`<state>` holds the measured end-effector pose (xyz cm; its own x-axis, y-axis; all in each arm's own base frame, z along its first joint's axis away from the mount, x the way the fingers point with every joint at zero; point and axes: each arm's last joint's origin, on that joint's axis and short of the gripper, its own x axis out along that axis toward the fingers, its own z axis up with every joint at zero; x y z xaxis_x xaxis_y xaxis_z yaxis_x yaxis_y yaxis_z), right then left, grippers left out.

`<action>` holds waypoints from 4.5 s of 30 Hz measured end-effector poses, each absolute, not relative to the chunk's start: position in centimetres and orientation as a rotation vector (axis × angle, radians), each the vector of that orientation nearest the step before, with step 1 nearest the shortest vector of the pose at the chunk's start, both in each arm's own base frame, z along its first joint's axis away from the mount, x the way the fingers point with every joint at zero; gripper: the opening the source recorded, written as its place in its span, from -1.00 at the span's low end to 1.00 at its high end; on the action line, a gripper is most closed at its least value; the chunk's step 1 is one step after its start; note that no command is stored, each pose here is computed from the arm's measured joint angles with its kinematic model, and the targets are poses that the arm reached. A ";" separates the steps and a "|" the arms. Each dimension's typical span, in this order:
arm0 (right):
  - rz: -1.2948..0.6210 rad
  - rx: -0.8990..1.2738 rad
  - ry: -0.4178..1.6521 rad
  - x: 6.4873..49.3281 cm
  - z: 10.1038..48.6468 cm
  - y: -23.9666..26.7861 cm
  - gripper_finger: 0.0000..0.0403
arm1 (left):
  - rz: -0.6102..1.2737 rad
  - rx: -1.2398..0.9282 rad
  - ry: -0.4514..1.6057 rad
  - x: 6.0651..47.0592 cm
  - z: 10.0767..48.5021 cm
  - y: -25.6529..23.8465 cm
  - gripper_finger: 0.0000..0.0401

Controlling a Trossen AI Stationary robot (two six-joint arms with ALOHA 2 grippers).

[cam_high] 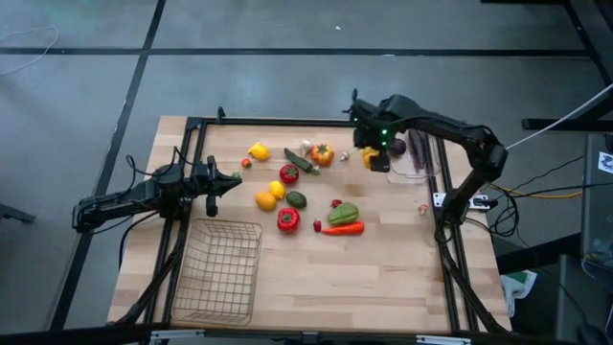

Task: Sort produce into baskets
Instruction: Put the yellow bell pepper into the transparent bin, then put the green chayote into the transparent bin

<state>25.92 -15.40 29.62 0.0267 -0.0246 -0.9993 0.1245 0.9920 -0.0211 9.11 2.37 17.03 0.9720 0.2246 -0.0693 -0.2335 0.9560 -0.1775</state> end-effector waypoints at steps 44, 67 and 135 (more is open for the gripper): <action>-0.170 0.500 1.766 16.5 19.8 -19.6 0.44 | 0.233 -0.186 0.048 9.1 17.0 2.4 -0.95; -0.133 0.564 1.718 17.2 23.4 -20.0 0.84 | 0.233 -0.186 0.049 9.1 17.0 2.4 -0.95; 0.153 -0.026 1.227 33.3 24.9 -1.5 0.83 | 0.233 -0.186 0.049 9.1 17.0 2.4 -0.95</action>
